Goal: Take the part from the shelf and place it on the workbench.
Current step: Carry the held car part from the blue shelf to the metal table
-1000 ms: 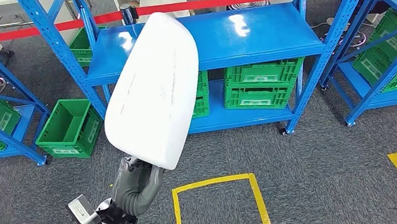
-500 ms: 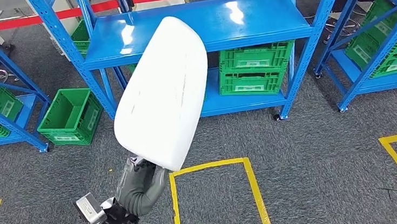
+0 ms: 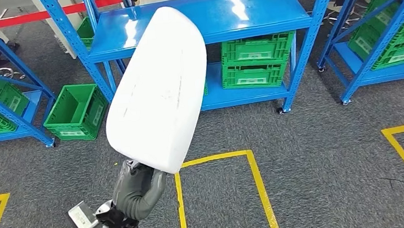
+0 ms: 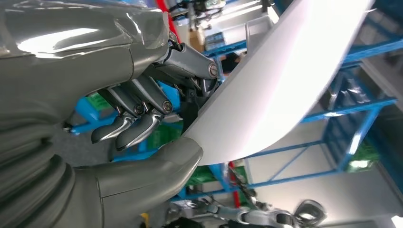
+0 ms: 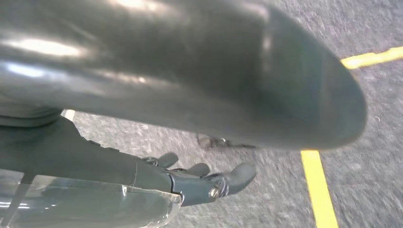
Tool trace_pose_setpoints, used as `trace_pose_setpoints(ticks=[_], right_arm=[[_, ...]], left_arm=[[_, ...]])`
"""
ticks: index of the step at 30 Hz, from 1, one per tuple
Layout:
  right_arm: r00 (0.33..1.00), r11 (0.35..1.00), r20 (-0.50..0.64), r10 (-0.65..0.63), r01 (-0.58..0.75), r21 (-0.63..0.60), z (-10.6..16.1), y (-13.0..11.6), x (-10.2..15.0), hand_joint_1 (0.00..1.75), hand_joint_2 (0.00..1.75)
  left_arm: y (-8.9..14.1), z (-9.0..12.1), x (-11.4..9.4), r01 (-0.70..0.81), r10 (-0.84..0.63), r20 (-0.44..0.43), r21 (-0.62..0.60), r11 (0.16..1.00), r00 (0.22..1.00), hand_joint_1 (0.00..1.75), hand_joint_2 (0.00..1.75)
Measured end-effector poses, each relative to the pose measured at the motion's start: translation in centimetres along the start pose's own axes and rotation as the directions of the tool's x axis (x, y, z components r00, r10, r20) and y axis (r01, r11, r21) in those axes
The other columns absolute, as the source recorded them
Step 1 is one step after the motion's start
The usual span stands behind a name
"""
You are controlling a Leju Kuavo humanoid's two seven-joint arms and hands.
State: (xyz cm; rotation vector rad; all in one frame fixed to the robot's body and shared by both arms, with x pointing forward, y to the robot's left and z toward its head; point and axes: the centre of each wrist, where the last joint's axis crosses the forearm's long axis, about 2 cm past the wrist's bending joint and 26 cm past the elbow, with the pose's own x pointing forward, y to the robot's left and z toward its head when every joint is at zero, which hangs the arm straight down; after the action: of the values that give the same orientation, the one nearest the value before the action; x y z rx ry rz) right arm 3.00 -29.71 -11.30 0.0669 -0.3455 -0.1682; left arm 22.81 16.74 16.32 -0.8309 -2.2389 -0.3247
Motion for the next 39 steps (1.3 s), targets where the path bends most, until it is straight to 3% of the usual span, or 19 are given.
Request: trace_pose_setpoints(ticks=[8, 22, 29, 39], right_arm=[[1.000, 0.999, -0.004, 0.026, -0.026, -0.021, 0.1, -1.6, 0.4, 0.00, 0.00], [1.000, 1.000, -0.007, 0.029, -0.029, -0.007, 0.0, -1.0, 0.4, 0.00, 0.00], [1.000, 1.000, -0.010, 0.018, -0.018, 0.014, -0.1, 0.3, 0.4, 0.00, 0.00], [1.000, 1.000, -0.003, 0.004, -0.004, -0.010, -0.3, 0.1, 1.2, 0.00, 0.00]], left_arm=[[-0.4, 0.2, 0.0, 0.014, -0.014, -0.024, -0.001, 1.000, 1.000, 1.75, 1.75], [-0.4, 1.0, 0.2, 0.012, -0.012, -0.065, -0.005, 1.000, 0.998, 1.75, 1.75], [-0.4, 0.3, 0.5, 0.007, -0.009, -0.047, -0.028, 1.000, 0.999, 1.75, 1.75], [-0.6, 0.2, 0.1, -0.036, 0.031, -0.067, -0.079, 0.996, 0.997, 1.75, 1.75]])
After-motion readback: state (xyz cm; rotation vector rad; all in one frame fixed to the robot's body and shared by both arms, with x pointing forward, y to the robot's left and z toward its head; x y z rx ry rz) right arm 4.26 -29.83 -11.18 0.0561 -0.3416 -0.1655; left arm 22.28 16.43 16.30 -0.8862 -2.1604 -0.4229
